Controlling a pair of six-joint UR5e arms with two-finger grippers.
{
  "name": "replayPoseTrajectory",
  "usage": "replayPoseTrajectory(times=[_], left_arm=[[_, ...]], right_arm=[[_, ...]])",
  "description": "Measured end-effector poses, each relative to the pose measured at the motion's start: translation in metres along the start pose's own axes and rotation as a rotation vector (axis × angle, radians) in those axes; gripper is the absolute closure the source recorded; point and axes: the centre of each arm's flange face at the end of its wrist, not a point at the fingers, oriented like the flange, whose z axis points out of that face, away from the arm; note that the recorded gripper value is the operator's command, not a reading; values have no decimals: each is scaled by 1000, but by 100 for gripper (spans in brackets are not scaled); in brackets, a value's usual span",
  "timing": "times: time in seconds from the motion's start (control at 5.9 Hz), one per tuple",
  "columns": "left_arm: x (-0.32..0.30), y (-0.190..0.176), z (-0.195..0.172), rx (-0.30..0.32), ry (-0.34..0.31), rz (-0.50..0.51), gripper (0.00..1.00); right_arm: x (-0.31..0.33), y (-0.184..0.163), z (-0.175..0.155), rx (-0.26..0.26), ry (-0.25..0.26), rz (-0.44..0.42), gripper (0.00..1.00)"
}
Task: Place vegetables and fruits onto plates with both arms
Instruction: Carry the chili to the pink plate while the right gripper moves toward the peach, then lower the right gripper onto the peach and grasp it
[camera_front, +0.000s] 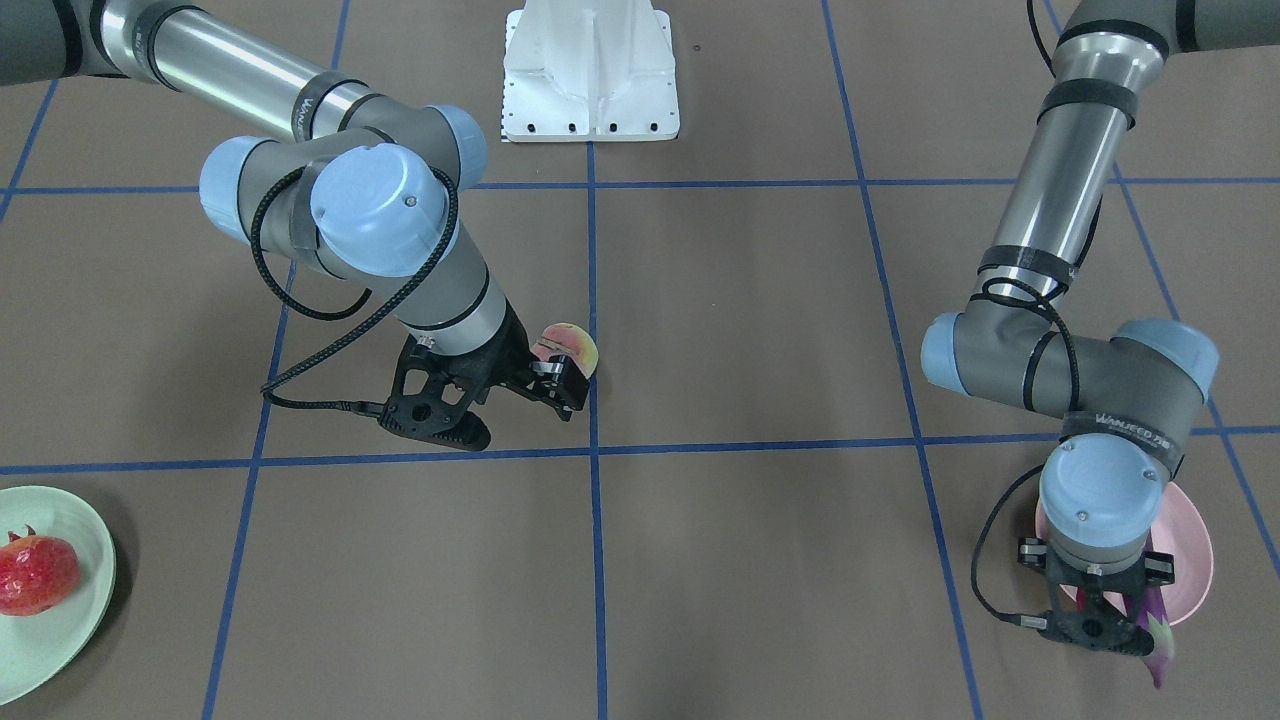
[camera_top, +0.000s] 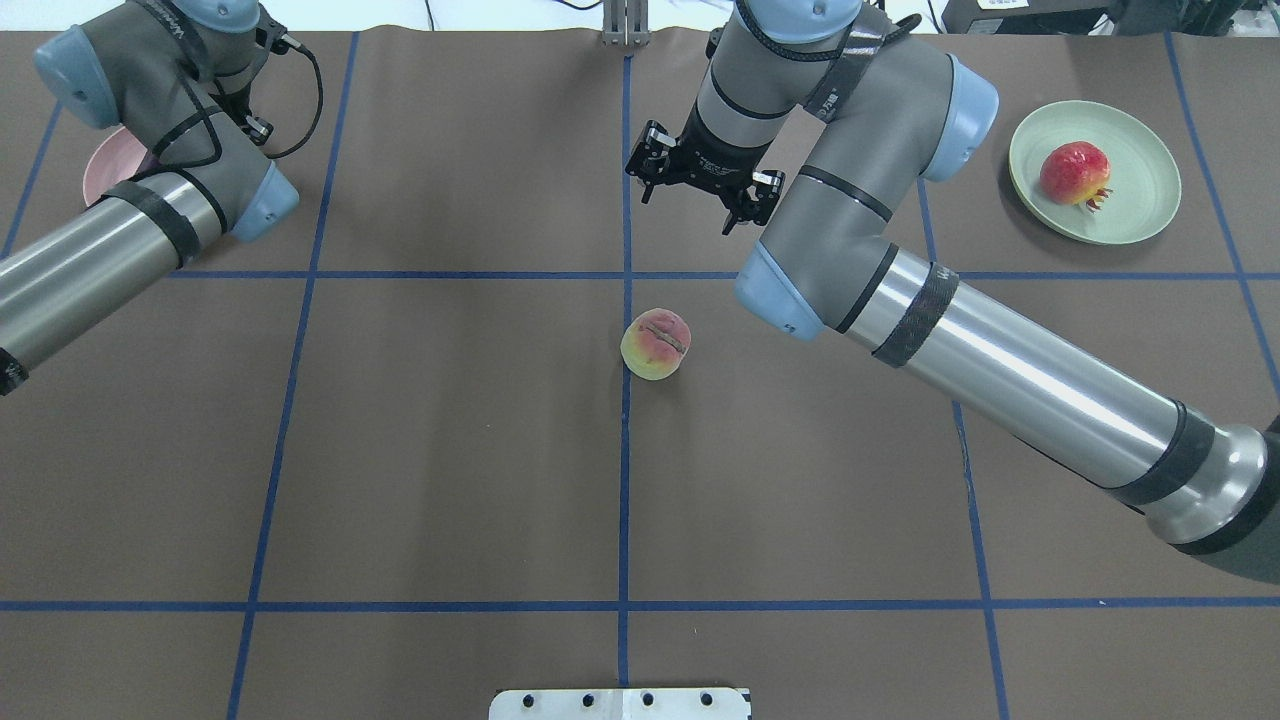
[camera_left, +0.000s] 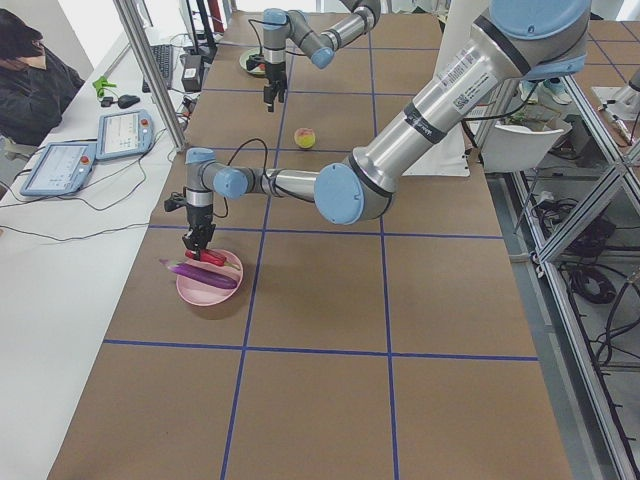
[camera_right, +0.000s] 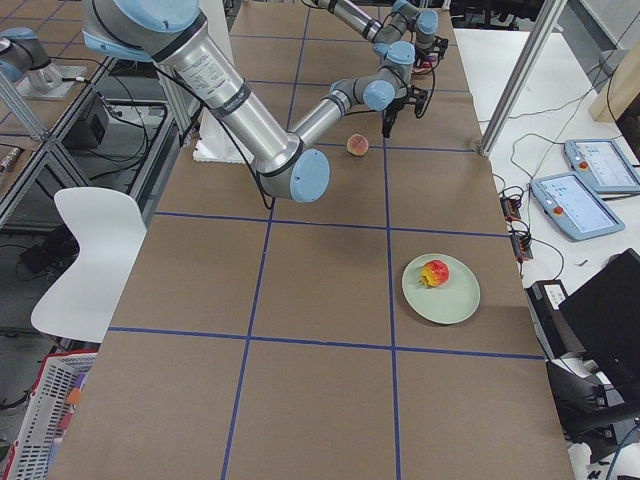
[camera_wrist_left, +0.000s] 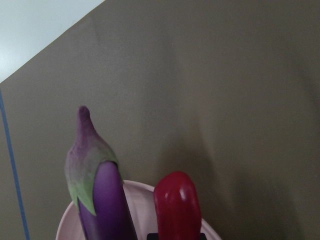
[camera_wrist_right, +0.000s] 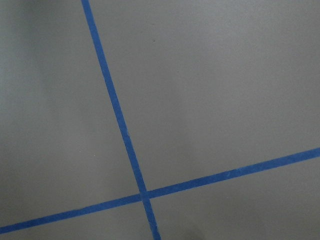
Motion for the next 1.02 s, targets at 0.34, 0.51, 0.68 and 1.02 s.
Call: replayPoseTrajectory(times=[0.34, 0.51, 0.68, 1.02], left_arm=[[-12, 0, -7, 11, 6, 34, 0], [-25, -2, -19, 22, 31, 23, 0], [-51, -4, -35, 14, 80, 5, 0], [-94, -6, -90, -11, 200, -38, 0]], right_arm=[[-2, 3, -5, 1, -10, -5, 1], [-3, 6, -5, -1, -12, -9, 1], [-4, 12, 0, -9, -9, -15, 1], [-8, 52, 39, -12, 28, -66, 0]])
